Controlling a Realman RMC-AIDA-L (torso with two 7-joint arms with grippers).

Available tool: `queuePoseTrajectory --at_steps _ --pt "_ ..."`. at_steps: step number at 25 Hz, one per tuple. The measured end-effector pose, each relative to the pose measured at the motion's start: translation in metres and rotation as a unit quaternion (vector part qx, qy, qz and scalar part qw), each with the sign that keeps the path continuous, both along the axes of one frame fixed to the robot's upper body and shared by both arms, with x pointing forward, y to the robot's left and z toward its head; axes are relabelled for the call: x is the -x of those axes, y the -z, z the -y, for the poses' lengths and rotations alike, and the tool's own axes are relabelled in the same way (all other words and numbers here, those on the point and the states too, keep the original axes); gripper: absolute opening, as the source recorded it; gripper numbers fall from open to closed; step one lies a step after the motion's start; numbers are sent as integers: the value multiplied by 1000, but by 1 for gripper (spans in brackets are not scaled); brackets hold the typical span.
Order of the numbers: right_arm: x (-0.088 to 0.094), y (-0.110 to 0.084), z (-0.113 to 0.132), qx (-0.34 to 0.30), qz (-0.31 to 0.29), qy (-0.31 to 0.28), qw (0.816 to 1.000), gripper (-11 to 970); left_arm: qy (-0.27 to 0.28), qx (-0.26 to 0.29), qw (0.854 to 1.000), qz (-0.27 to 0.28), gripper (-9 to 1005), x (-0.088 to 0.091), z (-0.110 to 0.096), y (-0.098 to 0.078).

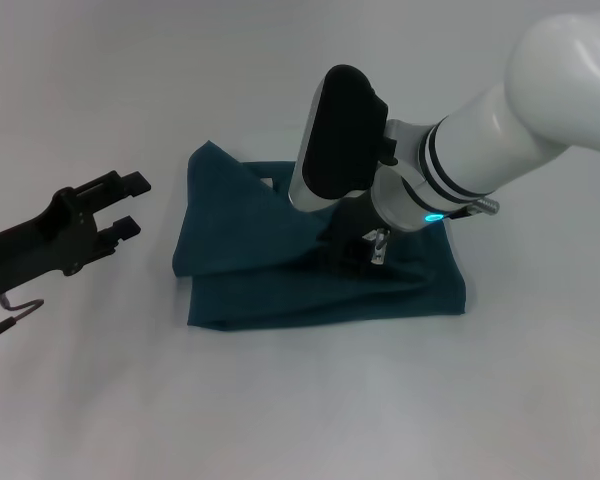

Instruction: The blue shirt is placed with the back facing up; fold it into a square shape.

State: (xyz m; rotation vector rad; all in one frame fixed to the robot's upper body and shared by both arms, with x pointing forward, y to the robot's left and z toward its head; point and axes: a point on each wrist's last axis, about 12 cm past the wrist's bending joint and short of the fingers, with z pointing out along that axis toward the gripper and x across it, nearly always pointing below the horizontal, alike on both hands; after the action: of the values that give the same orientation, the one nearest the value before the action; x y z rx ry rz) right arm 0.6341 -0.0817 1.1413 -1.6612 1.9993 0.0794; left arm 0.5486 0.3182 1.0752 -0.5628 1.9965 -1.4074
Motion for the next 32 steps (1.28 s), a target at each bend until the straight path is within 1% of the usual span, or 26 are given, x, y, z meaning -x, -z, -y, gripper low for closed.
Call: queuePoseTrajectory --at_steps 8,13,19,25,32 --pt "0 -1 1 -6 -4 12 1000 43 0 -2 1000 2 762 0 0 0" --pt "0 -7 10 -30 2 45 999 20 -6 -1 1000 4 762 0 -3 0" --pt "-5 -16 31 -46 23 107 993 15 -6 -3 1000 9 762 -2 -3 -3" --pt "-9 -16 41 -48 24 144 988 14 -2 -4 1000 13 762 -4 -1 -5" --pt "-14 -17 55 -48 27 184 981 15 -9 -4 1000 15 762 -4 -5 -5"
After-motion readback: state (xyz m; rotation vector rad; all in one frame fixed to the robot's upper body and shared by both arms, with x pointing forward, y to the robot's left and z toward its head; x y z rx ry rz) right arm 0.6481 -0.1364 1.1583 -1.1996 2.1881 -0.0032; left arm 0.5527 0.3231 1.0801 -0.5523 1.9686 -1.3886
